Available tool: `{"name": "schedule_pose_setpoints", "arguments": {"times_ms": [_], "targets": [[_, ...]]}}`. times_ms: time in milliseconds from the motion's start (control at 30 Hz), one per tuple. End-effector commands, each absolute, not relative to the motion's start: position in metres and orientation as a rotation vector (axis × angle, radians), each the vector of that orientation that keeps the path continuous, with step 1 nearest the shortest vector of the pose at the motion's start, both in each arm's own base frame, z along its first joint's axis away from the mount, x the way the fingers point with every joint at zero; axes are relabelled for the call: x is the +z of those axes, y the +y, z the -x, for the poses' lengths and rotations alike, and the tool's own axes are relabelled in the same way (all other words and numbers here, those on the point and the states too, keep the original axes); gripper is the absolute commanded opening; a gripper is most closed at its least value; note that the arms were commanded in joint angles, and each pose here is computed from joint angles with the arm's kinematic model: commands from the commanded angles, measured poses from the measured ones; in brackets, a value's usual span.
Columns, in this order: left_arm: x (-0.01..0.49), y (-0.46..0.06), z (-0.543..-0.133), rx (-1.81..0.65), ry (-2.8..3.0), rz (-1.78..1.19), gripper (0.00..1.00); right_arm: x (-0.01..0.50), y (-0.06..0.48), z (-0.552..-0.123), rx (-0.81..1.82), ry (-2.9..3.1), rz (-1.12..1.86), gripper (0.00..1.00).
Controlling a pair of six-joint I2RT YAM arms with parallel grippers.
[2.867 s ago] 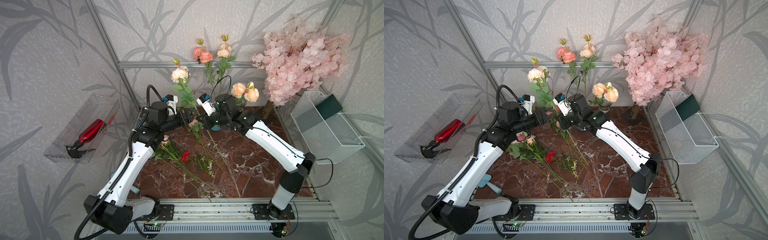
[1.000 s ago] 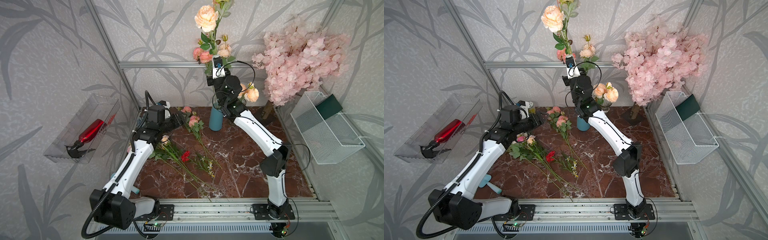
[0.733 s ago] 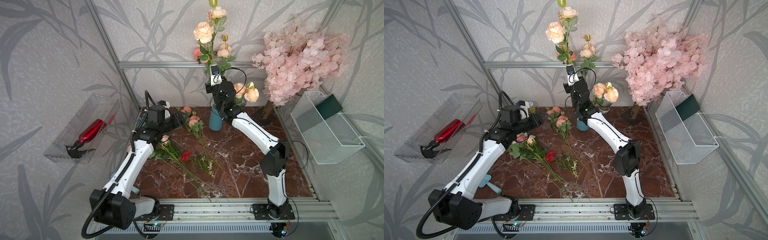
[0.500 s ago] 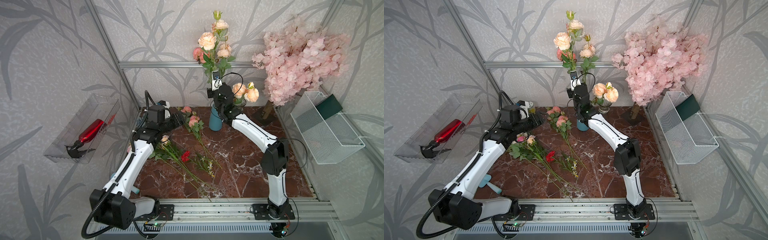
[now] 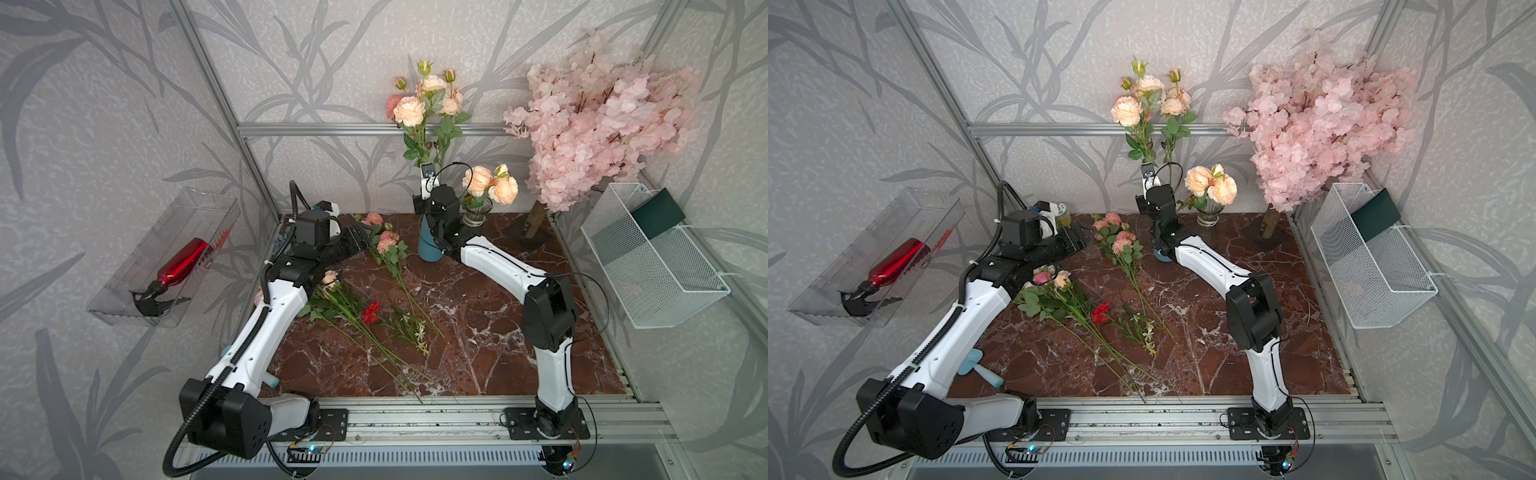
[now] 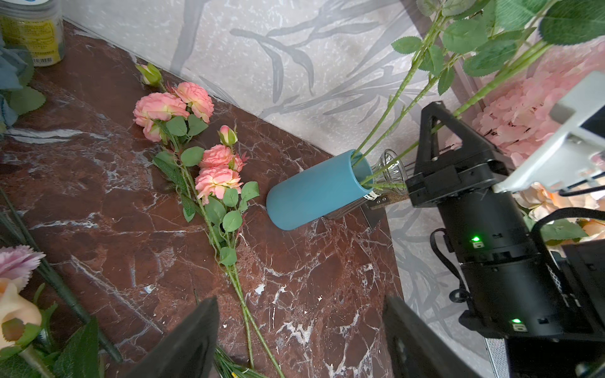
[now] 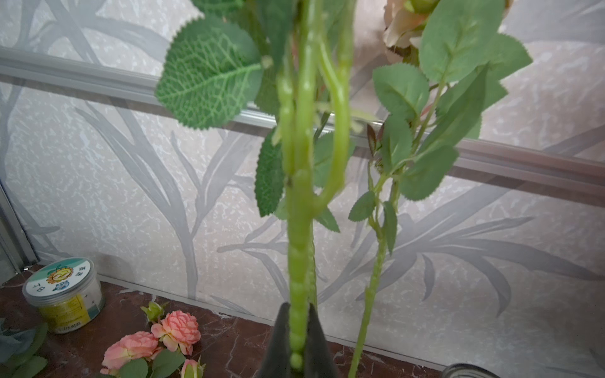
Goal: Place the pink flowers into the vase
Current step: Place the flower in the vase.
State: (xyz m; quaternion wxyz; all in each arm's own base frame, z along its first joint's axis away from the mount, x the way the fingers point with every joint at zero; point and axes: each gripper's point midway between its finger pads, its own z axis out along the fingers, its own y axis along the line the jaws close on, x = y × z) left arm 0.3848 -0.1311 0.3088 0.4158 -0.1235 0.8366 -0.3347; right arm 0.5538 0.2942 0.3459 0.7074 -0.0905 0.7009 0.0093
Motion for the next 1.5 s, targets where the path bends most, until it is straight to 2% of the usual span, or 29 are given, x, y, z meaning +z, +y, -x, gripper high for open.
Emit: {"name": "schedule_pose_setpoints", "arguments": {"times_ms": [0,333,433,700,867,967,1167,1467], "targets": [[0.308,-0.126,-0.387,-0.813,2.101,0.322,0.8,0.352,0.287,-0.55,0.021,1.549,0.163,0.0],[0.312,-0.117,-0.379,-0.774,2.09,0.354,0.81,0.338,0.284,-0.546,0.012,1.605,0.179,0.01],[0.31,-0.113,-0.378,-0.742,2.107,0.371,0.81,0.34,0.283,-0.545,0.006,1.613,0.183,0.06],[0.311,-0.1,-0.373,-0.662,2.112,0.409,0.81,0.353,0.276,-0.534,-0.001,1.605,0.185,0.31],[0.311,-0.094,-0.369,-0.638,2.122,0.448,0.81,0.38,0.271,-0.518,-0.004,1.561,0.186,0.45],[0.307,-0.092,-0.369,-0.618,2.148,0.479,0.81,0.4,0.272,-0.508,-0.007,1.539,0.201,0.51],[0.289,-0.091,-0.372,-0.605,2.216,0.548,0.81,0.449,0.275,-0.489,-0.017,1.549,0.258,0.56],[0.251,-0.092,-0.378,-0.552,2.357,0.653,0.8,0.499,0.27,-0.459,0.014,1.654,0.328,0.56]]}}
